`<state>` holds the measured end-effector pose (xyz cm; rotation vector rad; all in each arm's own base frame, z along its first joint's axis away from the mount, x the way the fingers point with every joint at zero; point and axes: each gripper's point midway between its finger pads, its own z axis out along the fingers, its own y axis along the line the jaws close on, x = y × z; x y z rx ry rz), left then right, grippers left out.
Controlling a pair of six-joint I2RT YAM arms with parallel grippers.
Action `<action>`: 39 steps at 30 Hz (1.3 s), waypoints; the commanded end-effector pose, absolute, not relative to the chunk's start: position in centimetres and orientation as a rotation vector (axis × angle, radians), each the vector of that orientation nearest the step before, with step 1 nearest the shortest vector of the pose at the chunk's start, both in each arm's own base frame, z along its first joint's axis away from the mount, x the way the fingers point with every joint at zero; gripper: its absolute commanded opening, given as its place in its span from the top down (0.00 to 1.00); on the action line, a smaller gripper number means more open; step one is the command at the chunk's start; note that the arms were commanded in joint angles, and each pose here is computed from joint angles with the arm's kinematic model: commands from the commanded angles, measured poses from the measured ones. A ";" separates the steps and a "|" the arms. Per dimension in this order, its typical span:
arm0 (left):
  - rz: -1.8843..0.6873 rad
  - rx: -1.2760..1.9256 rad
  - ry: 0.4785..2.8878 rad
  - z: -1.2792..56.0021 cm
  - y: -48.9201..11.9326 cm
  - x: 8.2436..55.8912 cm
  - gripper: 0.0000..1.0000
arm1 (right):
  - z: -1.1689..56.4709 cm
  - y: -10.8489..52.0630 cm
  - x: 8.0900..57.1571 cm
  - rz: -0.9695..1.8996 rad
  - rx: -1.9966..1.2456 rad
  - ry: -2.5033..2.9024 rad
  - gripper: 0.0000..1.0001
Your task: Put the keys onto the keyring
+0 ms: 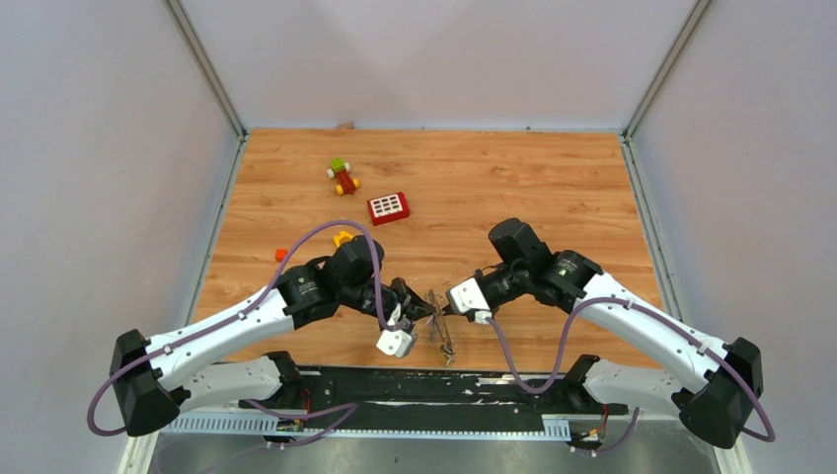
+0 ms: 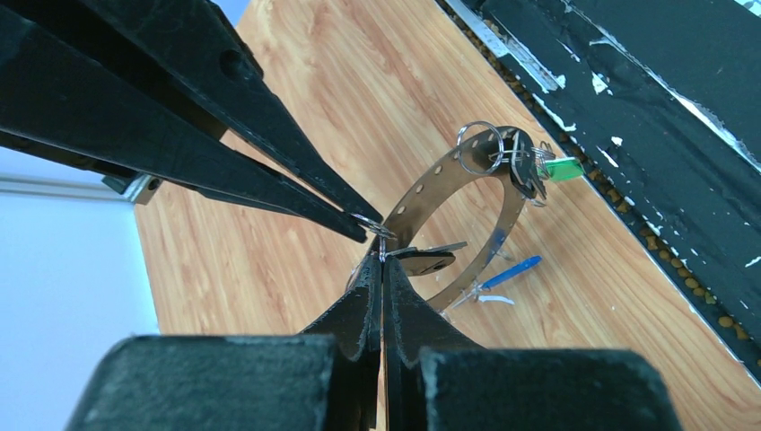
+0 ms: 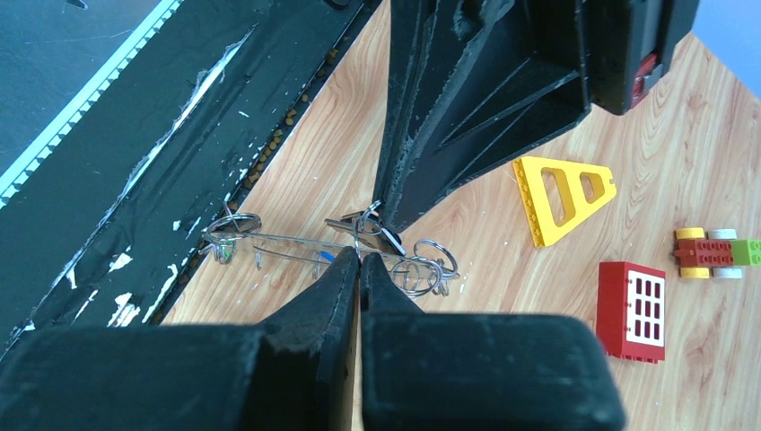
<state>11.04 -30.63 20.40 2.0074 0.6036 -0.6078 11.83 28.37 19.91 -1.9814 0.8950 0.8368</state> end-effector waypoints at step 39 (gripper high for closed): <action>-0.635 1.985 0.537 21.2 -30.6 10.0 1.00 | 22.3 29.5 12.2 0.837 -1.943 0.830 1.00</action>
